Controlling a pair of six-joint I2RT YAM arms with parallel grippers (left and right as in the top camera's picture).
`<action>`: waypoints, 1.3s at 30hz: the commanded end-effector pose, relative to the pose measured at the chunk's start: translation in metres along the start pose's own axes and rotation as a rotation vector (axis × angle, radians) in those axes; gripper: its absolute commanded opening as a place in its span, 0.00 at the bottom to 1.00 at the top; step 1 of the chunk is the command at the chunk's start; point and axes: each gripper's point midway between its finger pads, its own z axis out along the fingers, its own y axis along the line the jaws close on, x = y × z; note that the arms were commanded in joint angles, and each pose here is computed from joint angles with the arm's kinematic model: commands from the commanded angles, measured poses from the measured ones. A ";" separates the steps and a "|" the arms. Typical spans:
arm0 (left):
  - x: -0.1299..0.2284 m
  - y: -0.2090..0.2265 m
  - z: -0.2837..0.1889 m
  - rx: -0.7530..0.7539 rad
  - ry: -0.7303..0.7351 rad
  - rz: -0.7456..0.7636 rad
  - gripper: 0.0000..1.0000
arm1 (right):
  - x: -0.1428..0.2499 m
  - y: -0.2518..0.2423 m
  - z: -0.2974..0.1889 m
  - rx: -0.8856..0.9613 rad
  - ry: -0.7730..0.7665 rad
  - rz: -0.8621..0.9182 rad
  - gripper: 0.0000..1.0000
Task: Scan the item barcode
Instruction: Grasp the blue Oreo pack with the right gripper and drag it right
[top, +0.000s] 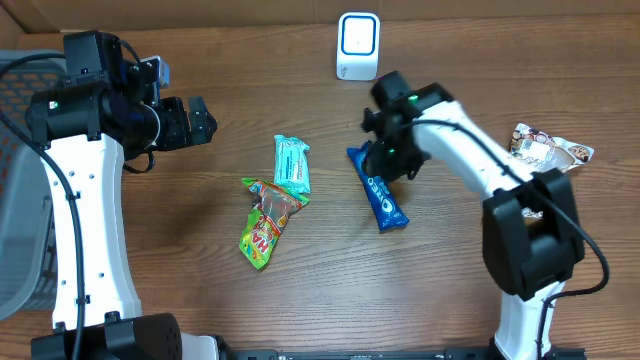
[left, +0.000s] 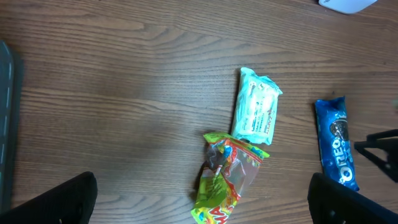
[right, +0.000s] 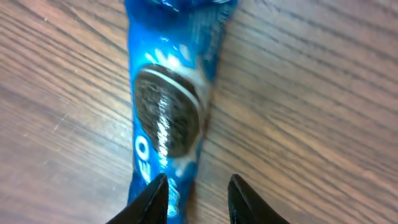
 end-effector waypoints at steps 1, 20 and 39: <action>0.002 -0.003 0.001 0.015 0.006 0.023 1.00 | -0.016 0.006 -0.022 0.187 -0.086 0.009 0.33; 0.002 -0.003 0.001 0.015 0.006 0.023 1.00 | 0.002 0.024 0.003 0.405 -0.115 0.093 0.37; 0.002 -0.003 0.001 0.015 0.006 0.023 1.00 | 0.002 0.027 0.001 0.383 -0.110 0.109 0.04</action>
